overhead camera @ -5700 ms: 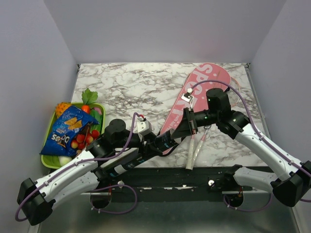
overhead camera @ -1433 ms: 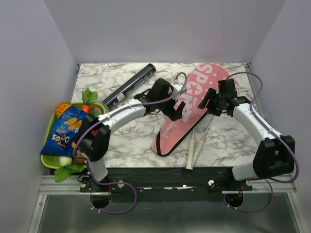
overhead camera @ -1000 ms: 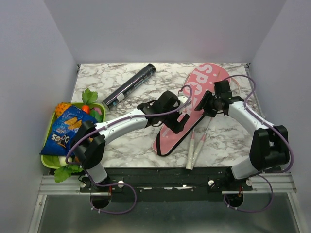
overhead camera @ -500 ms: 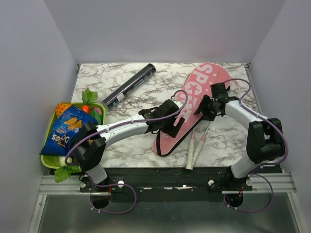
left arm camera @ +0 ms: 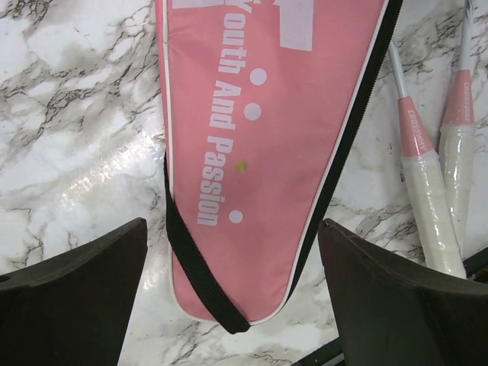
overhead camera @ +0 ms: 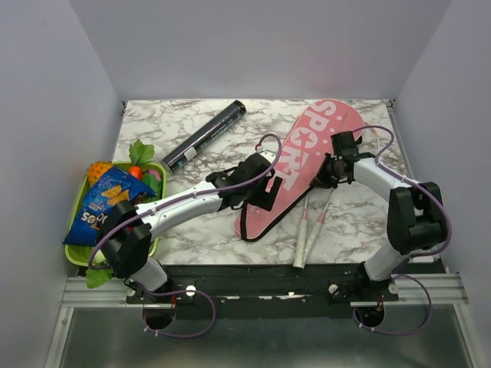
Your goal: Pack up the badminton gear
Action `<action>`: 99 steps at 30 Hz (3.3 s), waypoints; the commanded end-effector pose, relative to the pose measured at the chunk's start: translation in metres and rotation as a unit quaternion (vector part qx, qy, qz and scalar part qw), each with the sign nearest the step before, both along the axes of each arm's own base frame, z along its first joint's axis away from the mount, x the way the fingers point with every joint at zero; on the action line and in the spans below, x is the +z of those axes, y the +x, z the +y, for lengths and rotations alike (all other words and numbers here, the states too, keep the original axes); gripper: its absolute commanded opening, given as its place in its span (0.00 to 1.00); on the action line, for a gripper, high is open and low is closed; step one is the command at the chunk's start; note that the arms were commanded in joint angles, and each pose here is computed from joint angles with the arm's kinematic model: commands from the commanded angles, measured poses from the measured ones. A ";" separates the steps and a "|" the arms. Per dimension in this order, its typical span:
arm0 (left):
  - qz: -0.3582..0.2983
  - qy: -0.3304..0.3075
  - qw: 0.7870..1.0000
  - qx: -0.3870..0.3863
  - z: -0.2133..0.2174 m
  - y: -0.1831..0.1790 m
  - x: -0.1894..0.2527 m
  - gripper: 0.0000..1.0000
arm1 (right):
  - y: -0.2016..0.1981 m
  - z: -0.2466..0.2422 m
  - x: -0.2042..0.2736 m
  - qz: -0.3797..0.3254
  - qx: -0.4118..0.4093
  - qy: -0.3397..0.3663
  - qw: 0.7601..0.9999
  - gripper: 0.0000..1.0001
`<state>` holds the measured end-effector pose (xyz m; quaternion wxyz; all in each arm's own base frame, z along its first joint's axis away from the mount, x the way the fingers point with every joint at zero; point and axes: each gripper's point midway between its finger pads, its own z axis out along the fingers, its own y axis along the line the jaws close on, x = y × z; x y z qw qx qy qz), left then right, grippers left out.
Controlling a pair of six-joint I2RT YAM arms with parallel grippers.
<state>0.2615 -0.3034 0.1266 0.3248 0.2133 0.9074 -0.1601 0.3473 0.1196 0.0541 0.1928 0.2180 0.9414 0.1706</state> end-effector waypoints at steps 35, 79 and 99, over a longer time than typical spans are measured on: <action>-0.159 0.151 0.970 -0.102 -0.061 -0.007 -0.006 0.99 | 0.011 0.019 0.102 -0.116 0.034 0.060 0.991 0.00; -0.114 0.131 0.979 0.104 0.062 0.096 0.025 0.00 | -0.016 0.009 0.170 -0.179 0.051 0.041 0.982 0.53; 0.042 0.043 0.980 0.188 0.060 0.037 -0.020 0.00 | -0.022 -0.060 0.039 -0.004 -0.061 -0.134 0.989 0.65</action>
